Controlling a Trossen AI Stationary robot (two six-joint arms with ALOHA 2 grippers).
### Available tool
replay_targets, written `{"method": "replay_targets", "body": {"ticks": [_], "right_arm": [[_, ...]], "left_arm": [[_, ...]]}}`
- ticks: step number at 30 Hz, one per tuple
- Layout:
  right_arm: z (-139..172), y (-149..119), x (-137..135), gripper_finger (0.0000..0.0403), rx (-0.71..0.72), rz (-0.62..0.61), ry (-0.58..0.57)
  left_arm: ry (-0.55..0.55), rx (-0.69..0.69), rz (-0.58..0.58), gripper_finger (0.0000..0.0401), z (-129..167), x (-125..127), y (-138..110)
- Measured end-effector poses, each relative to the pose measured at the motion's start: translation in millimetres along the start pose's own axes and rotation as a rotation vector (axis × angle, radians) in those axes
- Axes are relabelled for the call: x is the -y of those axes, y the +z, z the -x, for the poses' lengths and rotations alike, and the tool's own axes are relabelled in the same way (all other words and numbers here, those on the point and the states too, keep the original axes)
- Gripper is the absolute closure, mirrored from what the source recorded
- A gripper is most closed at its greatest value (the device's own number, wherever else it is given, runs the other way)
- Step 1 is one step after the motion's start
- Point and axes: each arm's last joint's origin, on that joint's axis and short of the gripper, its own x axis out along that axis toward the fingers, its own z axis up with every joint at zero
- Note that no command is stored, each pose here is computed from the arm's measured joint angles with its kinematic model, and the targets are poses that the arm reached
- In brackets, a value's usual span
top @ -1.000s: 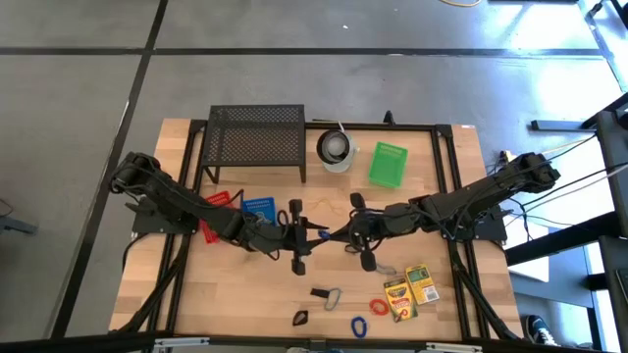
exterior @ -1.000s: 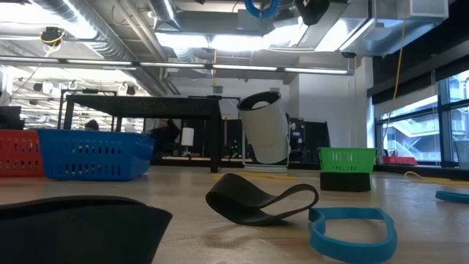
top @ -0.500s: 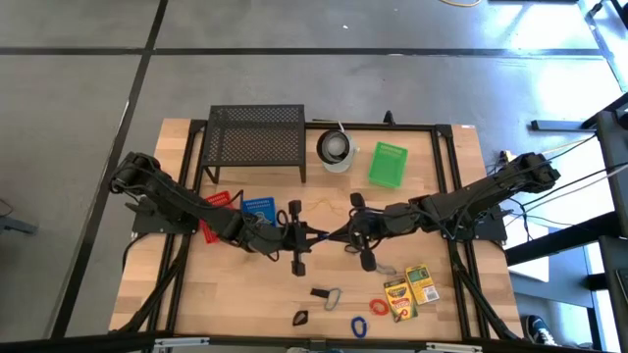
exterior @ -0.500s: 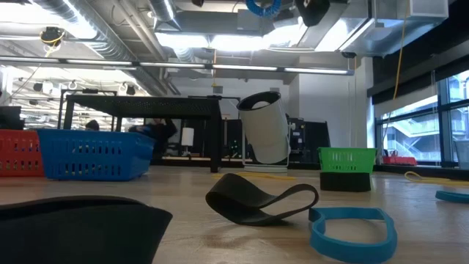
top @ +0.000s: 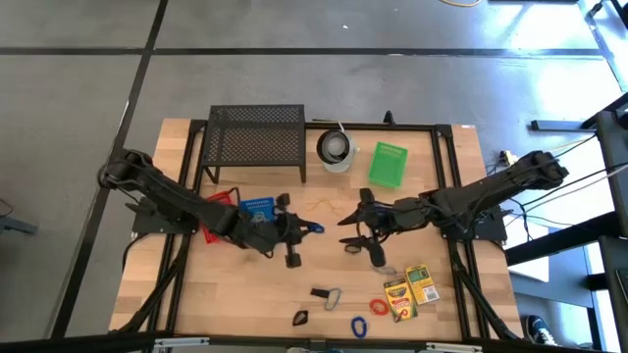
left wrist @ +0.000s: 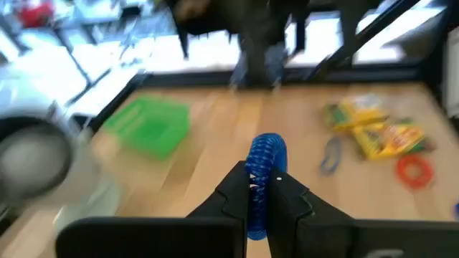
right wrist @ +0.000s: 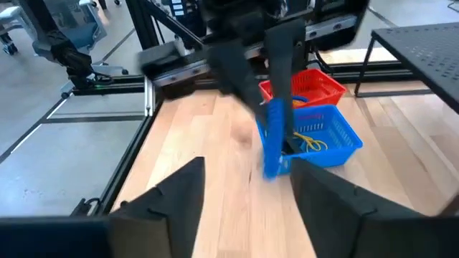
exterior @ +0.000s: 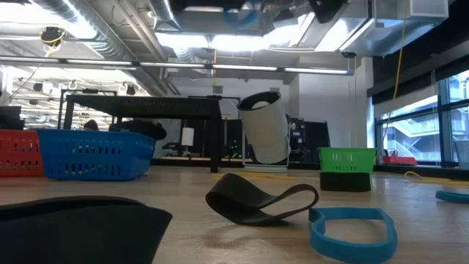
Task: Pick & Place Office Desk Supplies
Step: Put the blue spring keychain into the red bin
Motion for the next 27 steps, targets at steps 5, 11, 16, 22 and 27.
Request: {"method": "replay_targets", "body": {"ticks": [5, 11, 16, 22, 27], "right_arm": [[19.8, -1.4, 2.9, 0.0175, -0.072, -0.07, -0.014], [25.7, -13.0, 6.6, 0.0182, -0.2, -0.134, -0.056], [24.6, -18.6, 7.6, 0.0193, -0.25, -0.126, -0.073], [25.7, -22.9, 9.1, 0.0205, -0.292, -0.136, -0.101], [30.8, -34.7, 14.1, 0.0214, -0.397, -0.189, -0.211]], "left_arm": [[0.051, -0.19, 0.068, 0.0384, 23.7, -20.1, -10.4], [0.174, -0.574, 0.218, 0.0384, 61.5, -48.9, -39.1], [0.362, -0.84, 0.334, 0.0384, 87.4, -63.8, -58.7], [0.485, -0.946, 0.406, 0.0384, 93.3, -67.2, -84.5], [0.522, -1.037, 0.446, 0.0384, 94.1, -68.1, -107.5]]}}
